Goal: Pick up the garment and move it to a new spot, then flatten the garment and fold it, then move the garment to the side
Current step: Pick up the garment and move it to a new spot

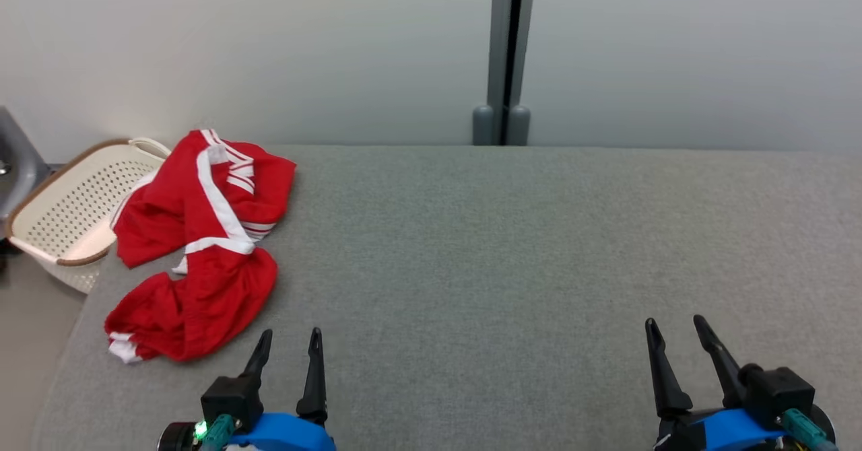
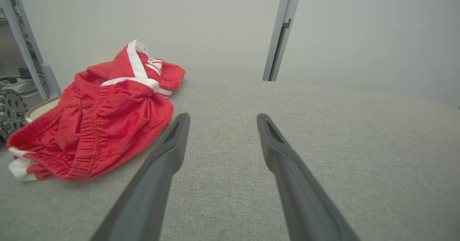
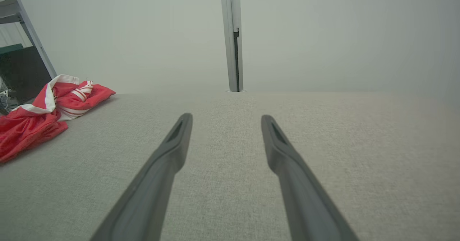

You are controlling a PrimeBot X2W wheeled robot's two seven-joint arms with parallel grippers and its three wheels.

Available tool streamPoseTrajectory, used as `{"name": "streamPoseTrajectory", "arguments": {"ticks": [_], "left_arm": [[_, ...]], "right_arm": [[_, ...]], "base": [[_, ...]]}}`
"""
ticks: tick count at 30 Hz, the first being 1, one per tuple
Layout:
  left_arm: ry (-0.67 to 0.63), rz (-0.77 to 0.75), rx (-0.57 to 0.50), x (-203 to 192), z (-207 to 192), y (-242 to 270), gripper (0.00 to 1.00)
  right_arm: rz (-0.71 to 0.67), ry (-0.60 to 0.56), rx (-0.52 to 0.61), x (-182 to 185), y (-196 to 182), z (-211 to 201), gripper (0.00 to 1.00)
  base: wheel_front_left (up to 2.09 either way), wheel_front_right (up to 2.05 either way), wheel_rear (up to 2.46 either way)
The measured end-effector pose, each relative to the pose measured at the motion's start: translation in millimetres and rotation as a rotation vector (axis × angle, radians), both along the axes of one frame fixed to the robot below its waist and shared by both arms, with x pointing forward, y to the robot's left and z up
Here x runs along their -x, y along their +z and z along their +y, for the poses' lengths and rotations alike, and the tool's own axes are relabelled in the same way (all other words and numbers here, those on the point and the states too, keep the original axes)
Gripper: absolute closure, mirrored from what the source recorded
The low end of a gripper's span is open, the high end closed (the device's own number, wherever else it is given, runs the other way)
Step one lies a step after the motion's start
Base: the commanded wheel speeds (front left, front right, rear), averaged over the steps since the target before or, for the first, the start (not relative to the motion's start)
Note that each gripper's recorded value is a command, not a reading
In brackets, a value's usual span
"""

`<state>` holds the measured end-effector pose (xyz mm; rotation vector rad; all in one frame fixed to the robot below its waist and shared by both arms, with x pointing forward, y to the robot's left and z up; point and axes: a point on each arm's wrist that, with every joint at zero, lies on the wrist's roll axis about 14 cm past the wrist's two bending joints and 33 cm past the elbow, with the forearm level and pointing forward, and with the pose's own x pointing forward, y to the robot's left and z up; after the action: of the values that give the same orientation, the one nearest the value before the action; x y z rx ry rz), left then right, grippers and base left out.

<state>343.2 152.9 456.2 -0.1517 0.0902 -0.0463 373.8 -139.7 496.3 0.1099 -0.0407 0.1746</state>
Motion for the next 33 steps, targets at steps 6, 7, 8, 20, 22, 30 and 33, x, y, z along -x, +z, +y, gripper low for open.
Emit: {"name": "streamPoseTrajectory", "arguments": {"ticks": [6,7,8,20,22,30,33], "left_arm": [[0.117,-0.016,-0.006,16.8,37.3,4.3,0.0],[0.138,-0.018,-0.008,20.8,44.0,4.6,0.0],[0.159,-0.02,-0.009,24.7,50.5,5.1,0.0],[0.381,-0.001,-0.003,74.2,110.0,-1.9,0.0],[0.396,0.002,-0.003,77.4,113.4,-2.7,0.0],[0.399,0.015,0.007,76.0,115.3,-5.8,0.0],[0.348,0.015,-0.011,61.0,111.7,-1.4,0.0]], "right_arm": [[-0.012,0.111,-0.004,-12.8,5.1,38.7,0.0],[-0.014,0.131,-0.005,-14.9,6.0,46.0,0.0],[-0.015,0.153,-0.004,-16.7,6.7,53.9,0.0],[-0.005,0.385,-0.008,-25.1,5.0,138.0,0.0],[0.001,0.404,-0.007,-24.4,2.7,144.4,0.0],[0.023,0.409,-0.01,-24.8,-5.2,145.5,0.0],[0.034,0.389,-0.005,-27.9,-10.6,138.3,0.0]], "base": [[0.0,0.0,0.0],[0.0,0.0,0.0],[0.0,0.0,0.0],[0.0,0.0,0.0],[0.0,0.0,0.0],[0.0,0.0,0.0],[0.0,0.0,0.0]]}}
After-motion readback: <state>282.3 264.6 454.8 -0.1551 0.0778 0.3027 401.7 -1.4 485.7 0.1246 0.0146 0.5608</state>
